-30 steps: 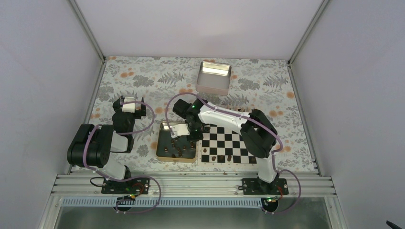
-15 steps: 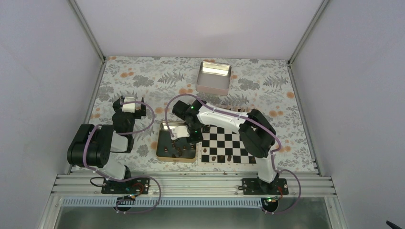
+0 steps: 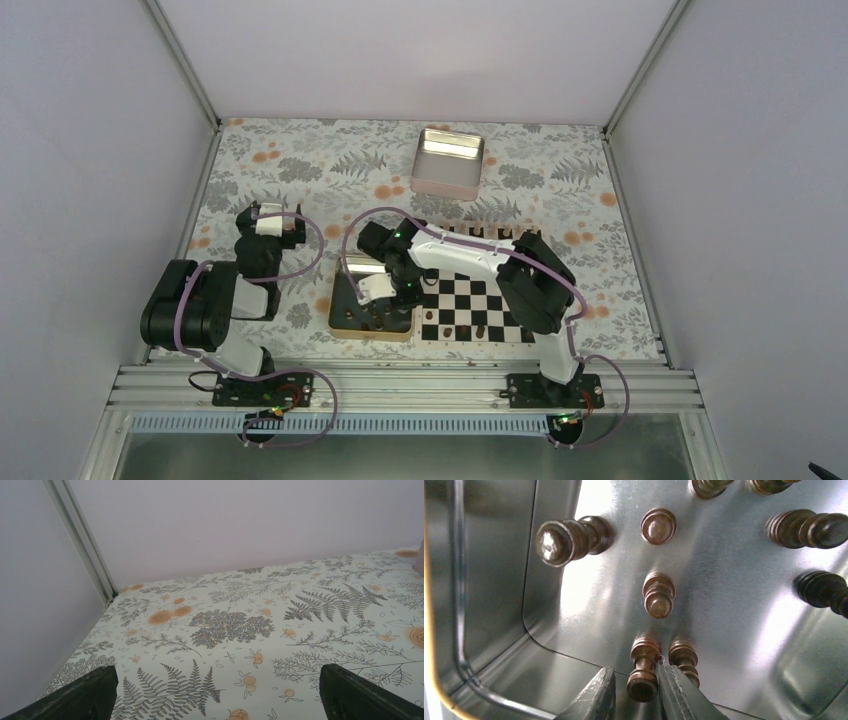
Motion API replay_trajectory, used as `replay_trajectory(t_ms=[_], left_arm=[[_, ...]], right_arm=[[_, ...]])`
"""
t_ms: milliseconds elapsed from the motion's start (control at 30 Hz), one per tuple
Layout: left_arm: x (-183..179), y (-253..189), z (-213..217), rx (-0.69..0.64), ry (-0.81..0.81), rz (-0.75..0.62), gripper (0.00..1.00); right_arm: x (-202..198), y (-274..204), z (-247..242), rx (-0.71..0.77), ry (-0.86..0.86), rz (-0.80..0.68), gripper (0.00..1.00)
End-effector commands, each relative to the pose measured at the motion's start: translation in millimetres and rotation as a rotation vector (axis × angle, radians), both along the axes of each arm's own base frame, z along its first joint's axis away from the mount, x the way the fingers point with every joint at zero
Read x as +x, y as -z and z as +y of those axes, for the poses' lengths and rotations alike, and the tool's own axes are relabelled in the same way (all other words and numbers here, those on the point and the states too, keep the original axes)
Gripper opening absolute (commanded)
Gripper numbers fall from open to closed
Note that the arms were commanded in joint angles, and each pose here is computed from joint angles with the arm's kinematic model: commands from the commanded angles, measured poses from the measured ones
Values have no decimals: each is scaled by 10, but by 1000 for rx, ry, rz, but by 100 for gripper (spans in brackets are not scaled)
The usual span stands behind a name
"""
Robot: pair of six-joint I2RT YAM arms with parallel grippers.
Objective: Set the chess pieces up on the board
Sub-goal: Pick up the chess piece from the storage box.
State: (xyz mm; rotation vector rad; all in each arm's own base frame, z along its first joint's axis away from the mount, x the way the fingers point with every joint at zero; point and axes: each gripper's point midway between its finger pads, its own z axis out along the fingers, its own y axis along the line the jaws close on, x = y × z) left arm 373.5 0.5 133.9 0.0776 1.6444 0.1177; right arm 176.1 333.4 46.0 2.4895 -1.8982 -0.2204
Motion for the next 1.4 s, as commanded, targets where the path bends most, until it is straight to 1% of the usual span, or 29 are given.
replay_trajectory(t_ms=[0, 300, 333, 500, 633, 1033, 1367], left_arm=[[20, -112, -21, -4, 8, -48, 100], [19, -109, -19, -4, 7, -47, 100], [19, -109, -21, -3, 8, -47, 100], [19, -108, -21, -3, 8, -46, 100], [20, -111, -24, -2, 9, -47, 100], [19, -107, -21, -3, 8, -46, 100], [20, -108, -22, -3, 8, -46, 100]], right_arm=[[11, 24, -49, -23, 12, -31, 25], [64, 51, -66, -42, 18, -58, 24], [67, 58, -67, -44, 19, -58, 23], [84, 40, -34, -37, 19, -60, 10], [56, 14, 2, -22, 18, -40, 6], [28, -356, 197, 102, 18, -24, 5], [46, -720, 6, 142, 75, -59, 5]])
